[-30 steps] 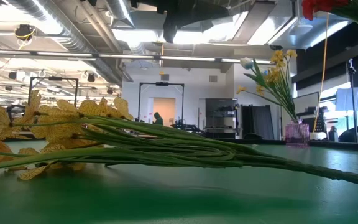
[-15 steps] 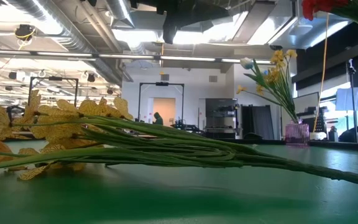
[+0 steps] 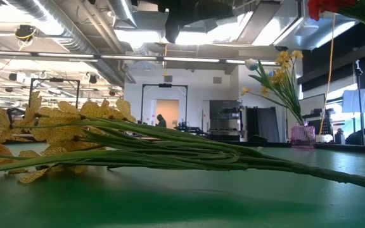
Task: Sort flowers into vase by color
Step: Put the red tulip into the transparent vase
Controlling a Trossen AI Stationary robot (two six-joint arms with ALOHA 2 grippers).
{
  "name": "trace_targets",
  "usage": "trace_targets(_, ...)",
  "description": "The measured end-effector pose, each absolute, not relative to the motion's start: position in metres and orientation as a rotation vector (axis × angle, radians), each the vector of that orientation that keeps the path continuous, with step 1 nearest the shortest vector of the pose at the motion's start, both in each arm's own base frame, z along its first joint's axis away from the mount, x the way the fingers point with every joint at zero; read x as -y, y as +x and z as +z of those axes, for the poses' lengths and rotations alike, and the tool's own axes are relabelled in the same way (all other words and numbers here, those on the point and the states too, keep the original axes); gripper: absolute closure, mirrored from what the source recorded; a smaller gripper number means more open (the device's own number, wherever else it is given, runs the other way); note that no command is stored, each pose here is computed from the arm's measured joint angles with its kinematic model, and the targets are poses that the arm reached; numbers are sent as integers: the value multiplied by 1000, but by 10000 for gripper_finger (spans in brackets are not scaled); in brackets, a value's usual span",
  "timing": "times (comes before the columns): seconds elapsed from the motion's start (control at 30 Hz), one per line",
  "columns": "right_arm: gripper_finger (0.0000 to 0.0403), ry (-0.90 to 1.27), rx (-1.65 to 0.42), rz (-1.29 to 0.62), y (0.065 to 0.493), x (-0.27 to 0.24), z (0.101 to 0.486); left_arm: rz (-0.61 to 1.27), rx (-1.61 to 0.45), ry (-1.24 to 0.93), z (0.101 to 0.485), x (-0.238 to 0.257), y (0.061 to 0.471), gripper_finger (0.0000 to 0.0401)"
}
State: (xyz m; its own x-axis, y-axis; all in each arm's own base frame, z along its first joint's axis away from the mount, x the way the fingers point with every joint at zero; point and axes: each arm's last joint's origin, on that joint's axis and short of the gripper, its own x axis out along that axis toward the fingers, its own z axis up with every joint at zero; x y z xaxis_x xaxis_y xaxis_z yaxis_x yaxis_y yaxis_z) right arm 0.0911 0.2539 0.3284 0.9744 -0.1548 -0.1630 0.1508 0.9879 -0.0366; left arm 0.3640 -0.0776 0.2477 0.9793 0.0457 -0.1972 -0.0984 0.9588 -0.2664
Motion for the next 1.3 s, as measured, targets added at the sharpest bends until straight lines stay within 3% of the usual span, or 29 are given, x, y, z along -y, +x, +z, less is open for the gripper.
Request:
trace_targets(0.47, 403, -105, -189, -232, 114, -275, 290, 75, -194, -278, 247, 77, 364, 270)
trace_targets(0.83, 403, -189, -314, -230, 114, -264, 285, 53, -197, -278, 247, 86, 362, 270)
trace_targets(1.3, 403, -227, -305, -242, 112, -260, 286, 57, -196, -282, 247, 86, 362, 270)
